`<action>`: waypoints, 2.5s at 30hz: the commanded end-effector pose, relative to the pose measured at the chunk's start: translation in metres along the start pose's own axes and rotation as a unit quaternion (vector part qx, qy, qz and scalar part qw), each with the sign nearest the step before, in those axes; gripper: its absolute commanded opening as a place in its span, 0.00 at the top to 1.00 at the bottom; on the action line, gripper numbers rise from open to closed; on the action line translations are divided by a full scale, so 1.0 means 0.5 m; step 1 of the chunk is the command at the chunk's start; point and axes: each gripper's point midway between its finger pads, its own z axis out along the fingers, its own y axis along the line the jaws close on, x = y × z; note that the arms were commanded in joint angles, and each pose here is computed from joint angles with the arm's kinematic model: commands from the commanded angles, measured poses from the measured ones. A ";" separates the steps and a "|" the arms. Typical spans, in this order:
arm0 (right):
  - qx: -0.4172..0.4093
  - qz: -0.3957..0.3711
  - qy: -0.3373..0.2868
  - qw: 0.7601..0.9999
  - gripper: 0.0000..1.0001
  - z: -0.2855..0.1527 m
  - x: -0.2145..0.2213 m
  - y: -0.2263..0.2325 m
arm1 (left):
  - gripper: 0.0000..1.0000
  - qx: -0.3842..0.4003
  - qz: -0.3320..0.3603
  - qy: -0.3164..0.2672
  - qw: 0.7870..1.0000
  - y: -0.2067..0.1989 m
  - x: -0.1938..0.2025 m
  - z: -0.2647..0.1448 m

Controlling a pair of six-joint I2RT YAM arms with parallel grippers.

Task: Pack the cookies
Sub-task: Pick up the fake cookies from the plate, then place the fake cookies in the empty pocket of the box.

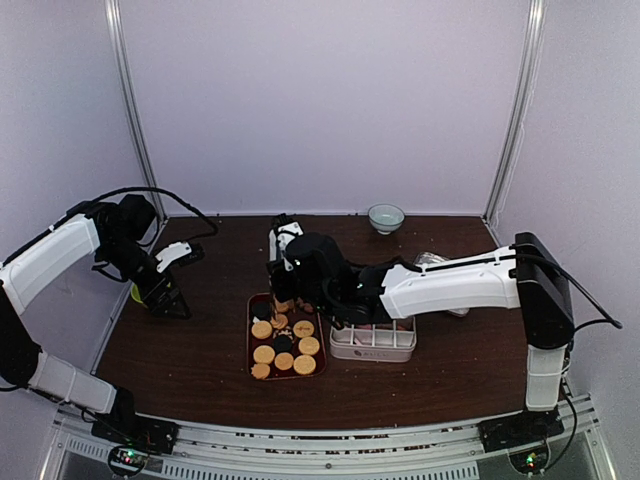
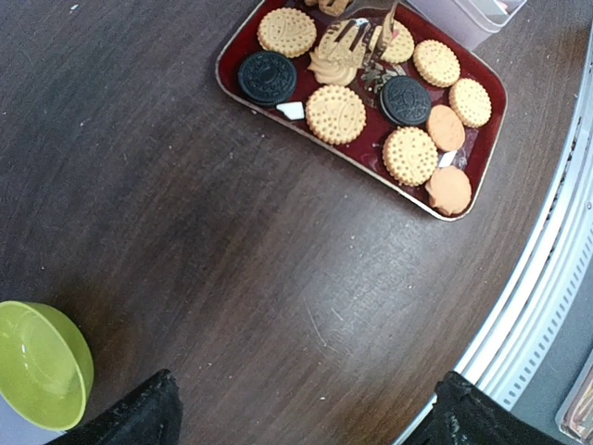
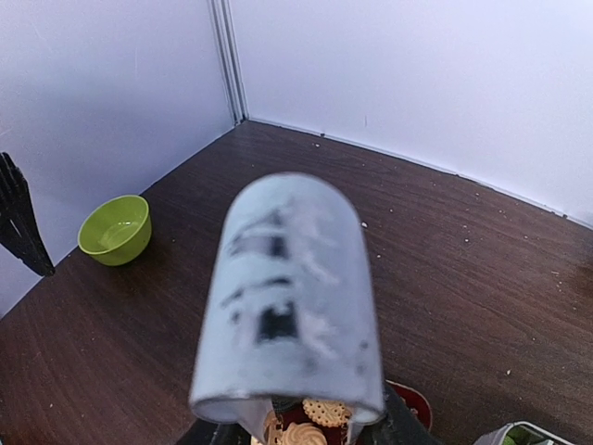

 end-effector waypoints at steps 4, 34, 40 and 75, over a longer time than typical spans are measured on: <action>0.009 0.024 -0.027 0.999 0.58 0.006 -0.025 0.006 | 0.02 0.007 0.003 -0.008 1.000 -0.007 -0.001 -0.006; 0.049 0.015 0.009 0.999 0.76 -0.009 0.059 -0.050 | 0.02 0.012 0.004 -0.005 1.000 -0.011 0.005 0.000; 0.036 0.017 -0.016 0.999 0.82 -0.026 -0.009 -0.037 | 0.02 0.011 0.002 -0.006 1.000 -0.011 0.006 -0.001; 0.129 0.083 -0.051 0.987 0.82 -0.397 -0.007 -0.304 | 0.02 0.020 0.000 -0.006 1.000 -0.012 0.002 0.003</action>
